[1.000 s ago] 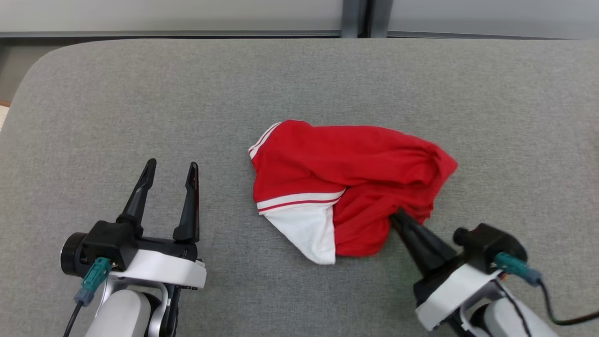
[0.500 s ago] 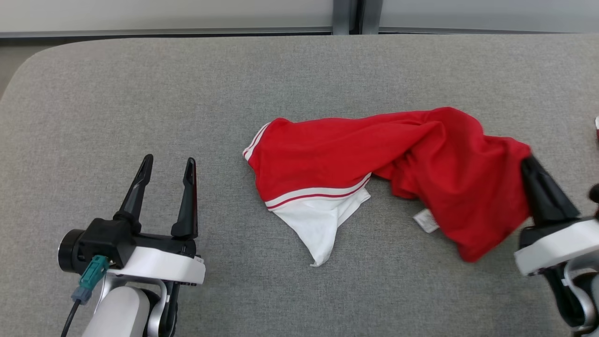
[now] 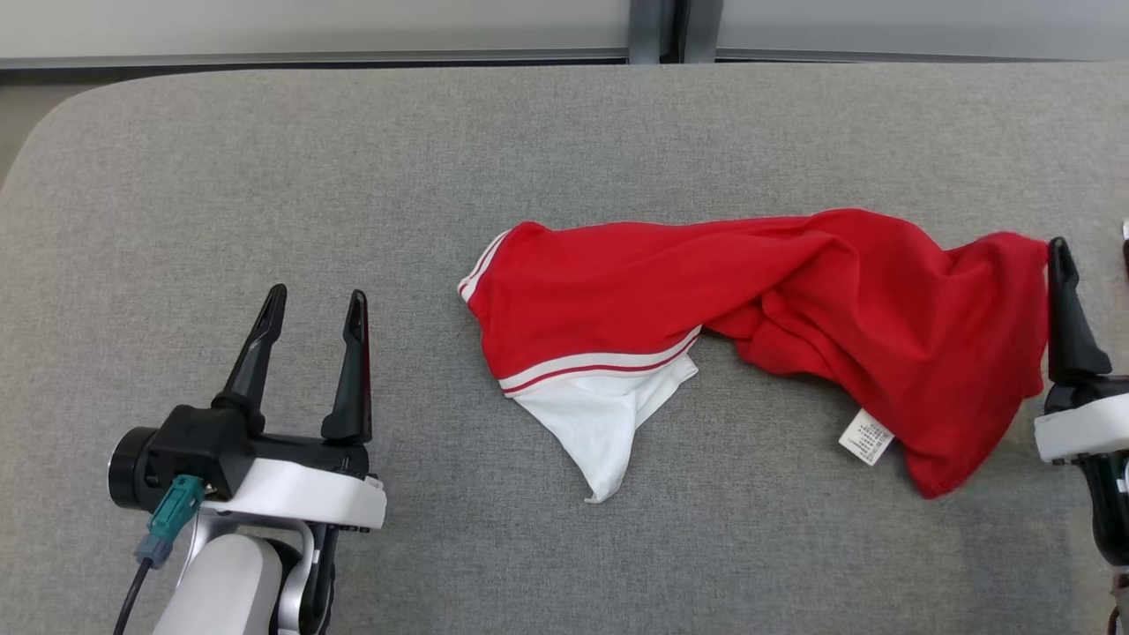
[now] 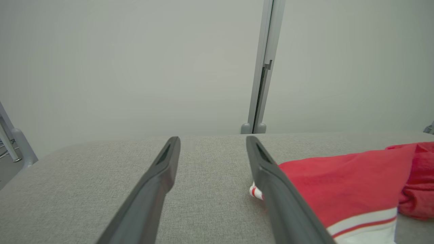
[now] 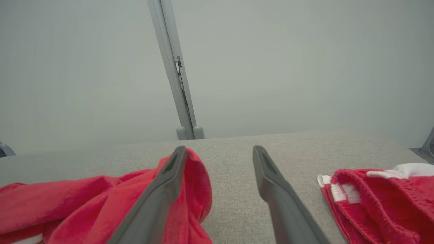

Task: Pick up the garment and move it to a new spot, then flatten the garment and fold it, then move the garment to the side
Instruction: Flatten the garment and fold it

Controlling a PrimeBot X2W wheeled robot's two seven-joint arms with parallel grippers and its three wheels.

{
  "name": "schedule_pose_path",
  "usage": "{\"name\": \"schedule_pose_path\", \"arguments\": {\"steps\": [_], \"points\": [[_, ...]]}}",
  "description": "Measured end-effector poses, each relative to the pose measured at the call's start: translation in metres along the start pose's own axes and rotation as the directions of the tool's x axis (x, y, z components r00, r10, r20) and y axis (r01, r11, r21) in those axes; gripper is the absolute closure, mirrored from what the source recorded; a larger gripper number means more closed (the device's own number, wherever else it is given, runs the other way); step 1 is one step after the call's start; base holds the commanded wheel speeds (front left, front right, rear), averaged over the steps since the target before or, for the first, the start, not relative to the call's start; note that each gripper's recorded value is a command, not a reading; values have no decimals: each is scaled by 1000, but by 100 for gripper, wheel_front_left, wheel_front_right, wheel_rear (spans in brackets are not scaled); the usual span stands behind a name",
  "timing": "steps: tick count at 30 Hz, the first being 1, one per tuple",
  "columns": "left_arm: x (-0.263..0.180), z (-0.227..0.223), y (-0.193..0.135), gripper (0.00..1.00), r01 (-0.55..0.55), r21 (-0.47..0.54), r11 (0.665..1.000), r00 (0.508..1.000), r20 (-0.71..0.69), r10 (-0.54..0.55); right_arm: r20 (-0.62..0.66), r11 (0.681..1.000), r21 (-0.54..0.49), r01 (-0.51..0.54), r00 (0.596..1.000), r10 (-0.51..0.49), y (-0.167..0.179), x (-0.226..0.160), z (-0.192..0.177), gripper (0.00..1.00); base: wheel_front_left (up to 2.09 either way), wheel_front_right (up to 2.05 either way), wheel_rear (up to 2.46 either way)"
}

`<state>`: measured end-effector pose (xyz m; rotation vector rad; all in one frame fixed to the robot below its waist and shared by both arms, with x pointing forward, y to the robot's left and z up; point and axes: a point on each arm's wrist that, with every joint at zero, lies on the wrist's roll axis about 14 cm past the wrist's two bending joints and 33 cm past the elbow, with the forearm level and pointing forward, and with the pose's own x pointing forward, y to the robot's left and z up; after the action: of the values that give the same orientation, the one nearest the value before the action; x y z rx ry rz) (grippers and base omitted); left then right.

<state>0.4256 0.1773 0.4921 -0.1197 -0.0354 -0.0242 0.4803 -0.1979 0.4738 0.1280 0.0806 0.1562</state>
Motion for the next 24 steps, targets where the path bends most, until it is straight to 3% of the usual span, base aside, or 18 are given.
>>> {"name": "schedule_pose_path", "arguments": {"steps": [5, 9, 16, 24], "points": [[-5, 7, -1, 0, 1, 2, 1000, 1000, 16, -1, 131, 997, -71, -27, 991, 36, 11, -6, 44, 0, 0, 0, 0], [-12, 12, -5, 0, 9, 3, 1000, 1000, 27, -9, 149, 992, -110, -54, 986, 71, 29, -24, 57, 0, 0, 0, 0], [-31, 15, -8, 0, 17, 7, 1000, 1000, 26, -17, 84, 992, -92, -84, 992, 92, 56, -67, 42, 0, 0, 0, 0], [-46, 15, -11, 0, 20, 5, 1000, 1000, 13, -20, 32, 996, -54, -68, 997, 70, 63, -100, 28, 0, 0, 0, 0]]}}
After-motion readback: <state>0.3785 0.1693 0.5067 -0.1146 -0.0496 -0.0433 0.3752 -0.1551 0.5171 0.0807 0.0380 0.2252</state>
